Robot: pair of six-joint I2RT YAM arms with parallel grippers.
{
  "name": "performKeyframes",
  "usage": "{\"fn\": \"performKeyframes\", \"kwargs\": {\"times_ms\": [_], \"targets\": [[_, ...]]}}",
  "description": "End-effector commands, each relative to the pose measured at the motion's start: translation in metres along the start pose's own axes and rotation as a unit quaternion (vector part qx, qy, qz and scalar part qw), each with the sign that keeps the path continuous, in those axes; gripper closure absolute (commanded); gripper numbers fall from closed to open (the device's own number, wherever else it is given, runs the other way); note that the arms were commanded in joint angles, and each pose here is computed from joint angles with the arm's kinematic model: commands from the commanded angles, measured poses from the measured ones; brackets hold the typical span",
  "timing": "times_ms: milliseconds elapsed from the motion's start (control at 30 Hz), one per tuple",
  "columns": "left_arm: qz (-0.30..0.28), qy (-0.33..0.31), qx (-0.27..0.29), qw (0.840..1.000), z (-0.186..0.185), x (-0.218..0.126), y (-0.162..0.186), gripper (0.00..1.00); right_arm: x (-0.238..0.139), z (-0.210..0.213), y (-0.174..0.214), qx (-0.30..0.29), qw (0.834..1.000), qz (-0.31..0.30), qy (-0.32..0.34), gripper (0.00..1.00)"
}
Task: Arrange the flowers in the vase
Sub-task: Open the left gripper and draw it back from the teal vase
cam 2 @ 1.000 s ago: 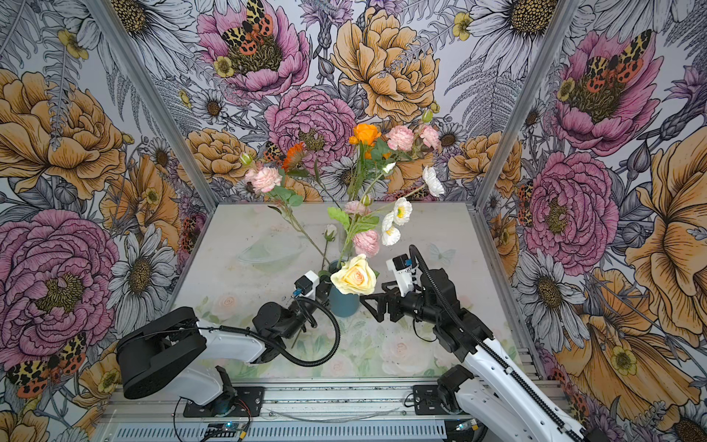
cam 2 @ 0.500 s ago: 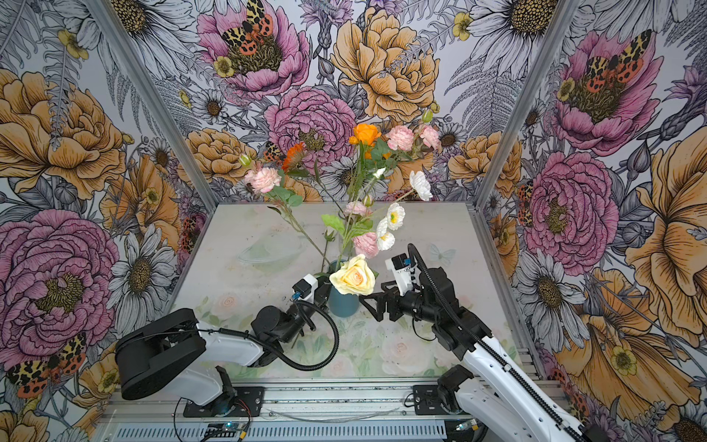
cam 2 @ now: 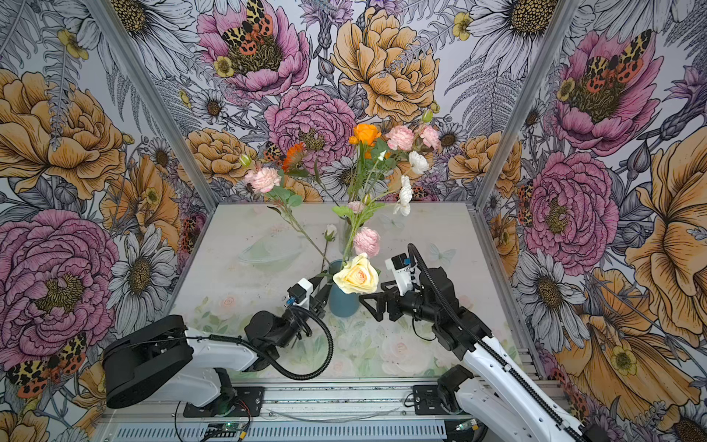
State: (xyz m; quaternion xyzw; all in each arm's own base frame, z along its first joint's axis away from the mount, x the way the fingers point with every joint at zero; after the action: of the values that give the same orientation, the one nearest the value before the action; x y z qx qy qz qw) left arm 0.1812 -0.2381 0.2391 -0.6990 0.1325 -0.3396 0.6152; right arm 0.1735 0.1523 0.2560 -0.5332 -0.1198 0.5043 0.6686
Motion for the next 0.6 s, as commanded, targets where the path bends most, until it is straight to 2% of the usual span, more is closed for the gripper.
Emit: {"fn": "performKeyframes", "kwargs": {"times_ms": [0,100,167,233,300,467,533,567], "targets": [[-0.023,-0.033,0.004,0.999,0.005,-0.011,-0.018,0.55,-0.005,0.009,-0.017,-0.023,0.999,-0.028,-0.013,0.01],[-0.008,-0.055,-0.001,0.998,0.008,-0.019,-0.034,0.31,-0.006,0.008,-0.018,-0.032,0.999,-0.032,-0.007,0.01],[0.036,-0.079,-0.006,0.996,0.015,-0.02,-0.044,0.23,-0.007,0.007,-0.019,-0.037,0.999,-0.035,0.001,0.0],[0.092,-0.126,-0.025,0.987,0.03,-0.023,-0.054,0.16,-0.006,0.006,-0.02,-0.041,0.999,-0.034,0.003,0.01],[0.137,-0.175,-0.06,0.973,0.05,-0.034,-0.067,0.02,-0.006,0.006,-0.02,-0.043,0.998,-0.034,0.003,0.01],[0.16,-0.263,-0.124,0.943,0.08,-0.08,-0.075,0.01,-0.005,0.004,-0.02,-0.047,0.998,-0.034,0.012,0.0],[0.191,-0.302,-0.151,0.922,0.091,-0.093,-0.069,0.01,-0.004,0.003,-0.02,-0.047,0.998,-0.031,0.014,0.0],[0.219,-0.327,-0.168,0.904,0.098,-0.097,-0.064,0.01,-0.002,0.002,-0.019,-0.045,0.999,-0.026,0.013,0.01]]}}
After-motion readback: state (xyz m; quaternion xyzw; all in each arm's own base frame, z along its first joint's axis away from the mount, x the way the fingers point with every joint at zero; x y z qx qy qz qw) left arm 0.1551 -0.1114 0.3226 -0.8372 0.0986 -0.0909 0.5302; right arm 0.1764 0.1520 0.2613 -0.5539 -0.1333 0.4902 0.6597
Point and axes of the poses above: each gripper's point midway between its finger pads, its own x axis out along the fingers, its own z axis along the line the jaws close on, y = z × x, the point moved 7 cm from there along -x, back along the fingers, and after that the axes turned 7 degrees about -x, right-handed, at the moved point
